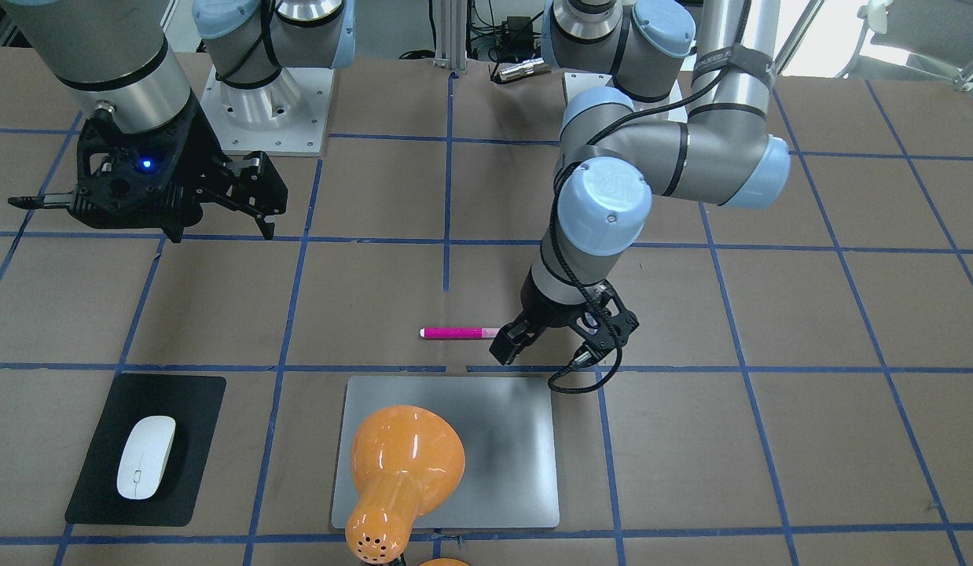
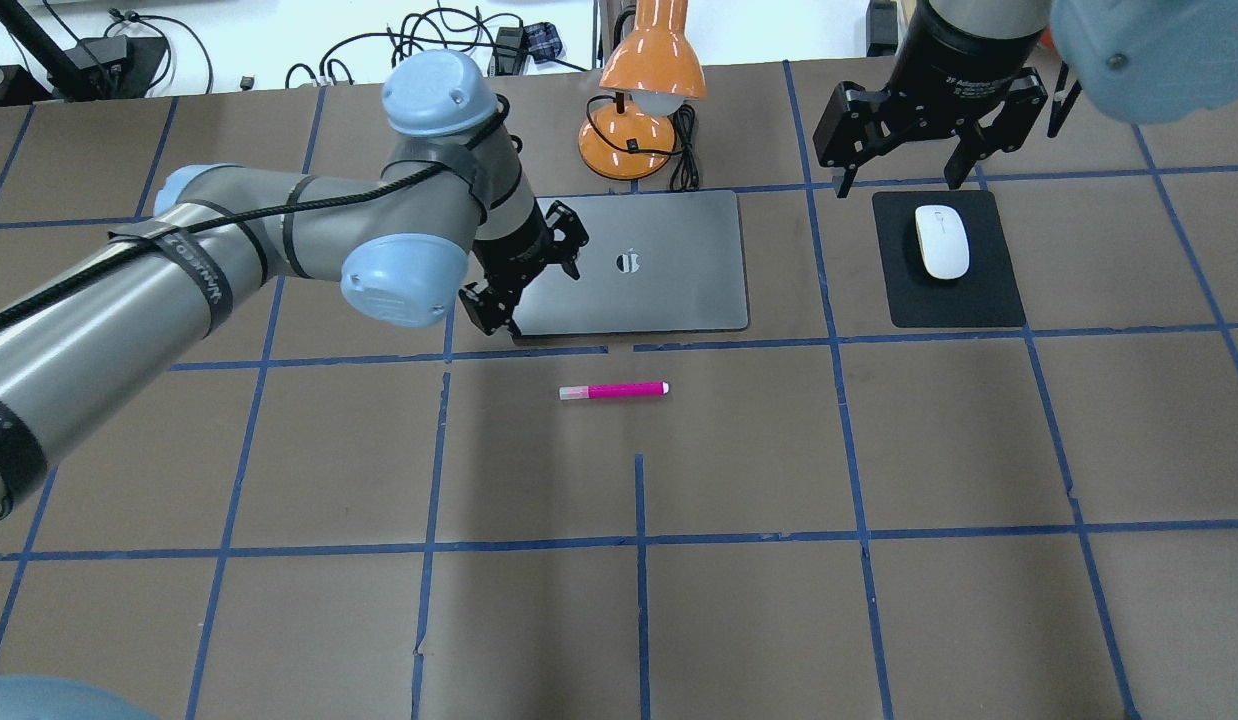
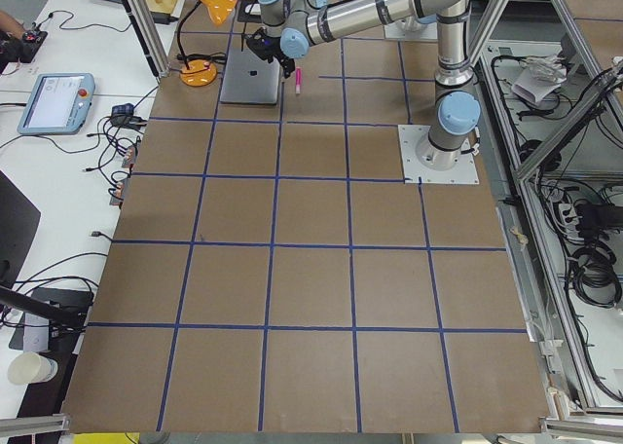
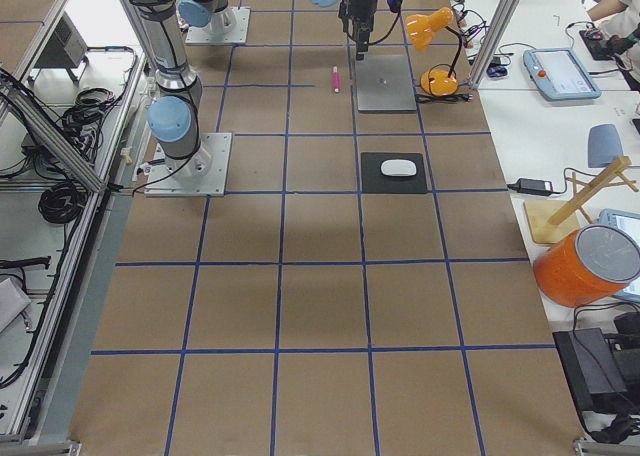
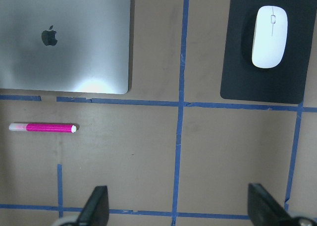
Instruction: Place pen and mouse around notebook
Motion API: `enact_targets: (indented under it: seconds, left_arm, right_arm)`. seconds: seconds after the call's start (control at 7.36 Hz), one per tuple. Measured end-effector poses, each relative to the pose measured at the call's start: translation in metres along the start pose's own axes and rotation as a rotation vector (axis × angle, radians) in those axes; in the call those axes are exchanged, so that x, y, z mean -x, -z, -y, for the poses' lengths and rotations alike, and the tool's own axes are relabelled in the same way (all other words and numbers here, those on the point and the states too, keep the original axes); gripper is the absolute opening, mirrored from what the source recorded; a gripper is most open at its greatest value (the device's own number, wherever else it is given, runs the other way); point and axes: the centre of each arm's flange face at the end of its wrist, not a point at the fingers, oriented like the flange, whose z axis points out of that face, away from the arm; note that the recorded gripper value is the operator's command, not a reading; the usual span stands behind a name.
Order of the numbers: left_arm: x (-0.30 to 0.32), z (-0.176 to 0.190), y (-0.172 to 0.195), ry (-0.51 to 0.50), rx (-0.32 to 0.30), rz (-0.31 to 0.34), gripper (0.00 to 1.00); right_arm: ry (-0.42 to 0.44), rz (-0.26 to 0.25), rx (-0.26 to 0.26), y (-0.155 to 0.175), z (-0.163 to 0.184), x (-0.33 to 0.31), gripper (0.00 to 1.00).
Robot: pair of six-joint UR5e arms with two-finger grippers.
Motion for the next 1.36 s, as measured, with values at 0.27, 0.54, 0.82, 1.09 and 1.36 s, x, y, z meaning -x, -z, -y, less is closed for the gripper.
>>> enact_targets:
  seconds: [0.27, 0.54, 0.82, 1.09, 1.36]
  left_arm:
    - [0.057, 0.047, 0.045, -0.236, 0.024, 0.042, 1.00]
    - [0.093, 0.067, 0.092, -0.398, 0.041, 0.059, 1.00]
    - [0.116, 0.062, 0.132, -0.489, 0.043, 0.080, 1.00]
    - [0.127, 0.042, 0.157, -0.520, 0.036, 0.087, 1.00]
    - [0.134, 0.026, 0.170, -0.525, 0.033, 0.088, 1.00]
  right_arm:
    - [0.000, -0.002, 0.005, 0.000, -0.001, 0.000, 1.00]
    - [-0.004, -0.008, 0.027, -0.007, -0.003, -0.004, 1.00]
    - [-0.004, -0.007, 0.041, -0.014, -0.008, -0.005, 1.00]
    - [-0.003, -0.007, 0.027, -0.011, -0.006, -0.006, 1.00]
    - [-0.002, 0.000, 0.025, -0.014, -0.007, -0.004, 1.00]
